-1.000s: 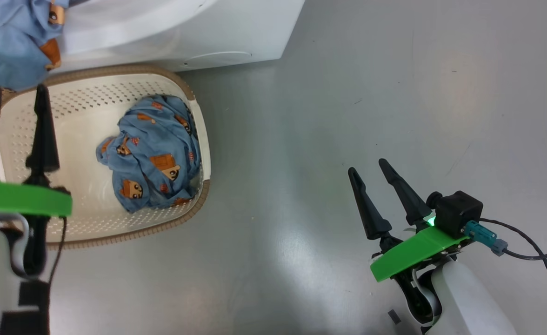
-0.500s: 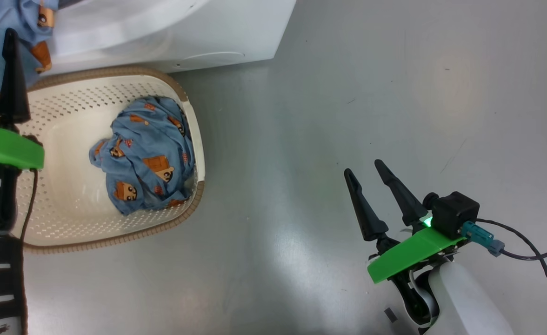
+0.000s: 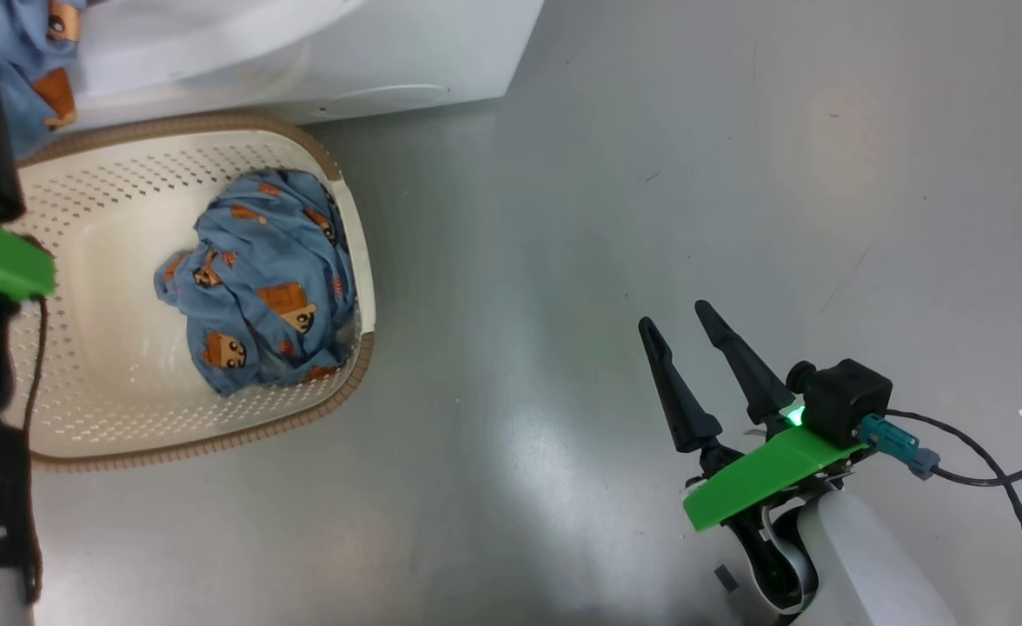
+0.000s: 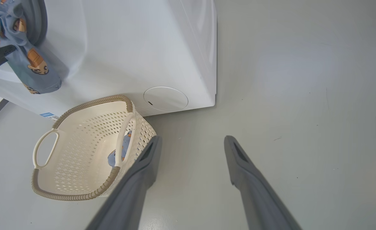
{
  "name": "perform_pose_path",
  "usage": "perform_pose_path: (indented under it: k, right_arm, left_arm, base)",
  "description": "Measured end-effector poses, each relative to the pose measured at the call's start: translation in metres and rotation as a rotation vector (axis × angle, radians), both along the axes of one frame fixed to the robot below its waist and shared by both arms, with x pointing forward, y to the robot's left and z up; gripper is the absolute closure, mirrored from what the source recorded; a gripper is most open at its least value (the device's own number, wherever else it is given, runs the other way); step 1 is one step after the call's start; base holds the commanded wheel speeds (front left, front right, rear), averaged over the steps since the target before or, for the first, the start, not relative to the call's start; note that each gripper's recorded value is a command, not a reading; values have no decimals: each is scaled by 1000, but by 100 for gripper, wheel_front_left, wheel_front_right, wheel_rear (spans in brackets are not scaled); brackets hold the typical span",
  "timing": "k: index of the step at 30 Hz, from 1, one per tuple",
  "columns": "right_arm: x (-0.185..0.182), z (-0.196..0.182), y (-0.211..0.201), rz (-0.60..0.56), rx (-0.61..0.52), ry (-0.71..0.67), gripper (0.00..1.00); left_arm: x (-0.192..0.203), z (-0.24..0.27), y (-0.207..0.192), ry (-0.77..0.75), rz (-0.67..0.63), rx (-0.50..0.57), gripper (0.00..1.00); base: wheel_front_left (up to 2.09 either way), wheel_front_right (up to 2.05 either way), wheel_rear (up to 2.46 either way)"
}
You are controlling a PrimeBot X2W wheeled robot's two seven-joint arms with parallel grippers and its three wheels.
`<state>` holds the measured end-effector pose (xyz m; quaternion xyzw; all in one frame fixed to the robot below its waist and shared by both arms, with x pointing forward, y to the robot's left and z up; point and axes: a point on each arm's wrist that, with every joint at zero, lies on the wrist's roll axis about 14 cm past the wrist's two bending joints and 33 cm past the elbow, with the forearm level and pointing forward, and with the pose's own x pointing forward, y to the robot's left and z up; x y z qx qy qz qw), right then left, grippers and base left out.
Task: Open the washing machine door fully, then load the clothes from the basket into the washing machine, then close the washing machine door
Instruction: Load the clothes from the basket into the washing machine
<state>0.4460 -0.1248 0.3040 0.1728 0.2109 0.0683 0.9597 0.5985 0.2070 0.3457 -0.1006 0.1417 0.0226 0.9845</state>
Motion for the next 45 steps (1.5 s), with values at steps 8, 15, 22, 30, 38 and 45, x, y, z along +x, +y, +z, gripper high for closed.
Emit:
perform_pose_path:
  k: [8, 15, 22, 30, 38, 45]
  right_arm:
    - [2, -2, -1, -9, 10, 6, 0]
    - [0, -5, 0, -10, 16, 16, 0]
    - [1, -1, 0, -8, 17, 7, 0]
    - [1, 1, 1, -7, 19, 2, 0]
    - [-3, -8, 2, -5, 23, 29, 0]
    - [-2, -20, -4, -14, 11, 51, 0]
  left_arm:
    - [15, -3, -12, 6, -21, -85, 0]
    - [23, -2, -27, 3, -66, -107, 100]
    - [30, 30, -38, -109, -113, -104, 100]
    - [54, 93, -60, -300, -183, -108, 100]
    - [83, 113, -68, -341, -223, -59, 100]
    - [115, 111, -70, -320, -241, -20, 100]
  base:
    - [0, 0, 0]
    - [0, 0, 0]
    - [0, 0, 0]
    - [0, 0, 0]
    - [0, 0, 0]
    - [0, 0, 0]
